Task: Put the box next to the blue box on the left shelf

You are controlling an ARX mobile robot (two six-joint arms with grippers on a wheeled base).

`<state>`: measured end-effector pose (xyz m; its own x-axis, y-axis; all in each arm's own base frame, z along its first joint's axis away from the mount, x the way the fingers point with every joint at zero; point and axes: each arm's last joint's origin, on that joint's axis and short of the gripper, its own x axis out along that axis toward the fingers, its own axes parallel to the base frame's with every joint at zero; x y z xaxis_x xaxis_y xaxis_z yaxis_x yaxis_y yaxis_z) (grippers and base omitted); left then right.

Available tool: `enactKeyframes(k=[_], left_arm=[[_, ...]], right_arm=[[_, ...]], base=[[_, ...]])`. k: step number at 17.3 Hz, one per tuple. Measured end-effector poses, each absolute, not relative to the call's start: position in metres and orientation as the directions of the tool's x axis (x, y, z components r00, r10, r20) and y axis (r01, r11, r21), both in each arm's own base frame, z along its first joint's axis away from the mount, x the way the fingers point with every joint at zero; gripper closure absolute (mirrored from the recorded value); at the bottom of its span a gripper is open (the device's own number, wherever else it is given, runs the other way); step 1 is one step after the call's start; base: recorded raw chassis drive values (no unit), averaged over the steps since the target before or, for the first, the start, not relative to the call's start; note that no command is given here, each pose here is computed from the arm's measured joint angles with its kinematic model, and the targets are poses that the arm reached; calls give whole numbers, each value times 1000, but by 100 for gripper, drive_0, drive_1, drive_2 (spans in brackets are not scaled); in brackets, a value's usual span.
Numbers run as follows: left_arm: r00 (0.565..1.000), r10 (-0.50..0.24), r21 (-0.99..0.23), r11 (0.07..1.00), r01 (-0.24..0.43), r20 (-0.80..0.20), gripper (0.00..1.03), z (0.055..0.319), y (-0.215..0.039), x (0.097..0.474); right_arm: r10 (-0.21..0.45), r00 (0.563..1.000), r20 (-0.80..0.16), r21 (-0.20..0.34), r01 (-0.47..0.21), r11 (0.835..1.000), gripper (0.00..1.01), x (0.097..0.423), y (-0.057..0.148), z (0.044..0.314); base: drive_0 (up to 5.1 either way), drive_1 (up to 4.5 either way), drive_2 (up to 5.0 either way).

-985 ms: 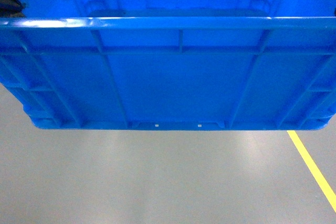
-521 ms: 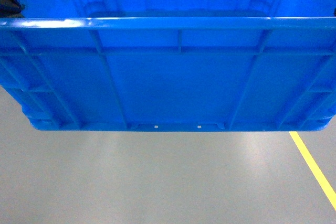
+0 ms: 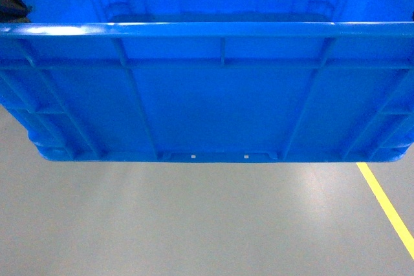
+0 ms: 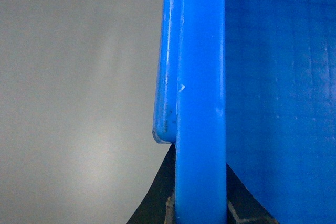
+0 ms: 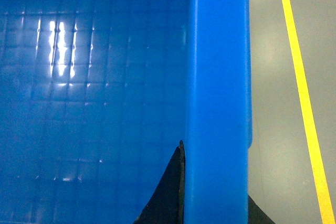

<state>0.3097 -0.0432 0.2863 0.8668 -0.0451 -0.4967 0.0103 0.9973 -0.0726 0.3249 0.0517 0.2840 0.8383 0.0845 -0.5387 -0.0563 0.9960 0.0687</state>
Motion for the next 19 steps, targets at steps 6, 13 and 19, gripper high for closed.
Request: enactKeyframes(k=[6,13,19], left_arm=[[868,-46,-72,997,12,-494,96,287,-43,310],[870,-44,-72,997,10,-491,96,287,-43,310],[869,-45,-72,997,11,-493,96,287,-43,310]], right_arm=[[85,838,-539,69,-56,996,95,325,52,284],[86,841,-534,70,-57,996,95,325,52,284],[85,840,-535,69,-57,996,95,325,52,284]], base=[[6,435,-422],[6,434,-423],[2,430,-427]])
